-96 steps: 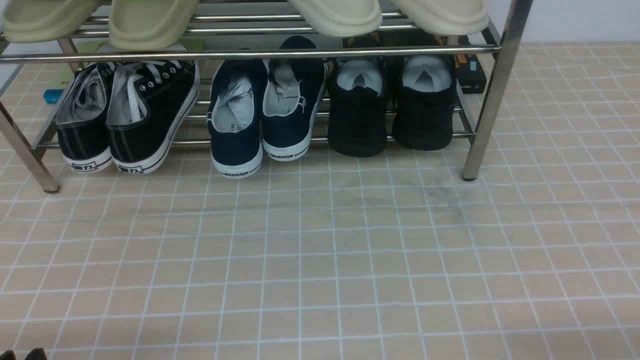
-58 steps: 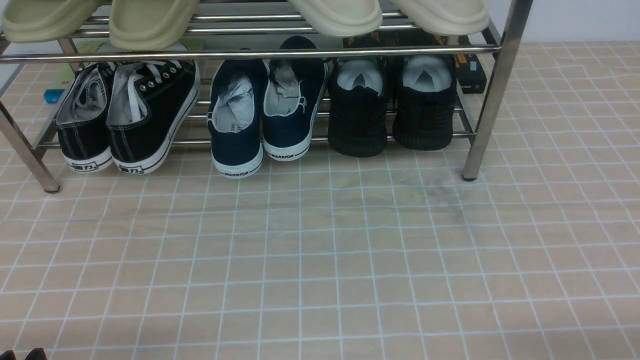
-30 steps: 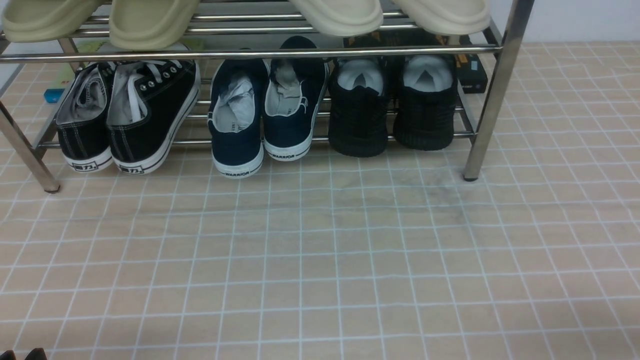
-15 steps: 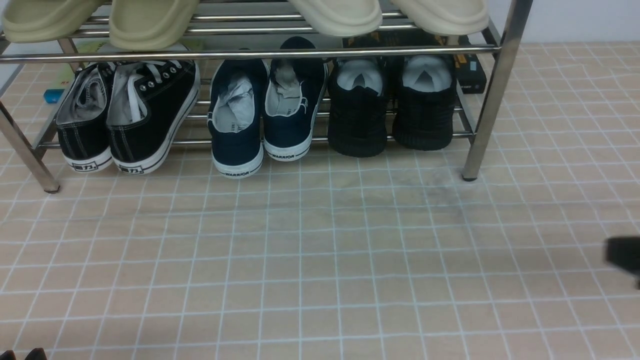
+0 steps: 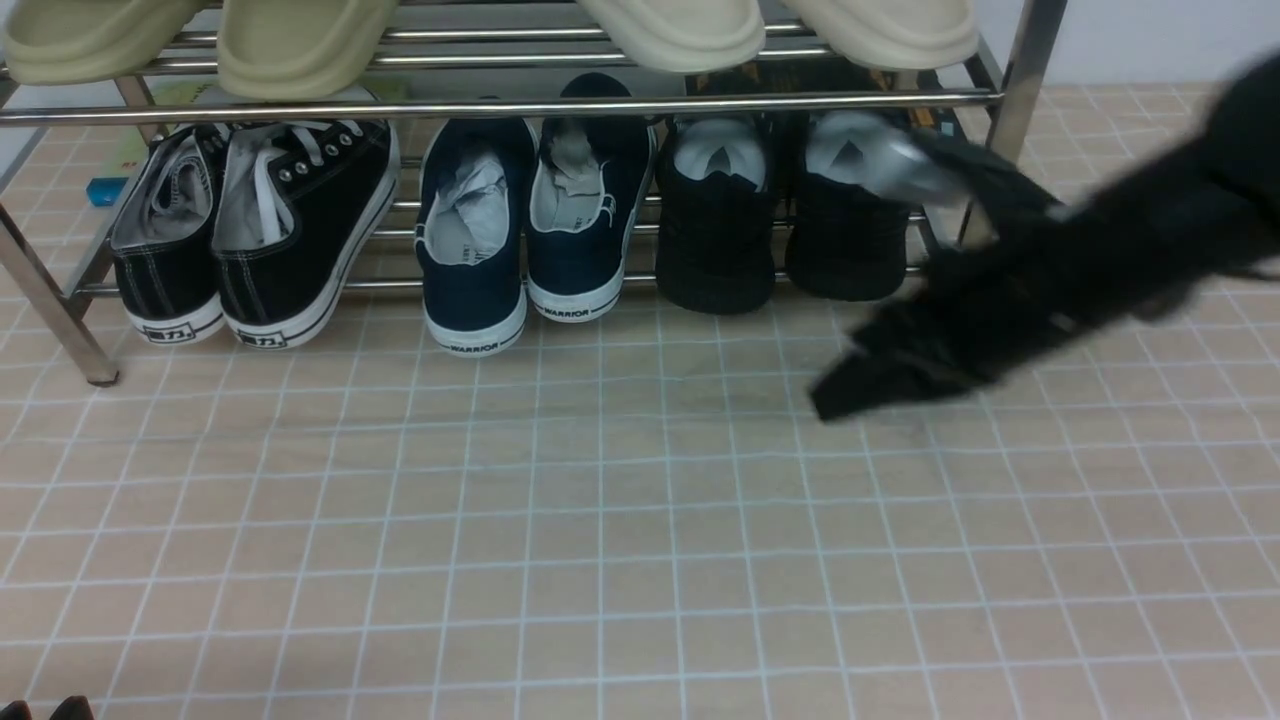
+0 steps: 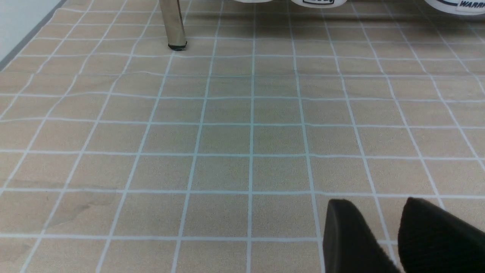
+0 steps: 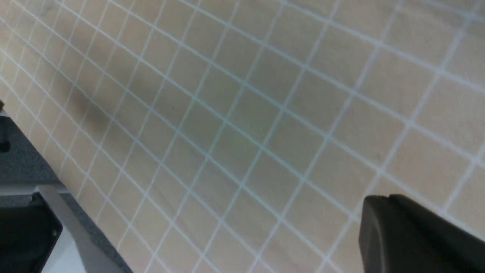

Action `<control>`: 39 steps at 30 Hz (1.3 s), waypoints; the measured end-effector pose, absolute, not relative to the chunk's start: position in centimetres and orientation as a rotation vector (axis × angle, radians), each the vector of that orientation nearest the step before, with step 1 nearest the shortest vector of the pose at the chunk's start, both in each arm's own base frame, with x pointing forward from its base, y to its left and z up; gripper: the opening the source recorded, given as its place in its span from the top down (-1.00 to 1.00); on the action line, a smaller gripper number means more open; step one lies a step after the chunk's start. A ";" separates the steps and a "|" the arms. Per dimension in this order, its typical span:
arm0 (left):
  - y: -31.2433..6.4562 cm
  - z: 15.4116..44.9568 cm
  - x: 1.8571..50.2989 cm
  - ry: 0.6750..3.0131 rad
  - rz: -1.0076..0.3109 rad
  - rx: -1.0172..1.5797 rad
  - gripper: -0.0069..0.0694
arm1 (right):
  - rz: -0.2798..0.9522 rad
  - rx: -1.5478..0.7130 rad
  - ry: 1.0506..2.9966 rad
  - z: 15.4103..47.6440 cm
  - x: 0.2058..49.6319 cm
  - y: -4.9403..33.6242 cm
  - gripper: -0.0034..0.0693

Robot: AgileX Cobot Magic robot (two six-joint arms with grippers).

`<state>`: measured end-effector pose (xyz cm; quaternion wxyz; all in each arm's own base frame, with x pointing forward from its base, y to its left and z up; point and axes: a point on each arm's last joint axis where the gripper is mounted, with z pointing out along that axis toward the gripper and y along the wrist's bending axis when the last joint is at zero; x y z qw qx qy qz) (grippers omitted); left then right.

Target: Take the shoes off the shelf from the light coffee tablecloth by hand.

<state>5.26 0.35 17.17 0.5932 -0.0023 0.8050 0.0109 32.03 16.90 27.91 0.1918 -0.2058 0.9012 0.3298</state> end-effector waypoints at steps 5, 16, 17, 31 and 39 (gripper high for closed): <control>0.3 17.2 5.3 1.871 0.025 -0.005 0.19 | 0.810 -0.684 2.501 30.0 36.5 21.2 0.91; 0.3 17.2 5.3 1.871 0.025 -0.005 0.19 | 0.389 -0.628 2.420 32.5 40.3 25.3 0.63; 0.3 17.2 5.3 1.871 0.025 -0.005 0.19 | 0.372 -0.622 2.407 32.4 40.7 25.4 0.56; 0.3 17.2 5.3 1.870 0.025 -0.005 0.19 | 0.286 -0.616 2.276 30.1 43.2 26.5 -0.28; 0.3 17.2 5.3 1.870 0.025 -0.005 0.19 | 0.222 -0.650 2.294 28.3 43.8 26.7 -0.29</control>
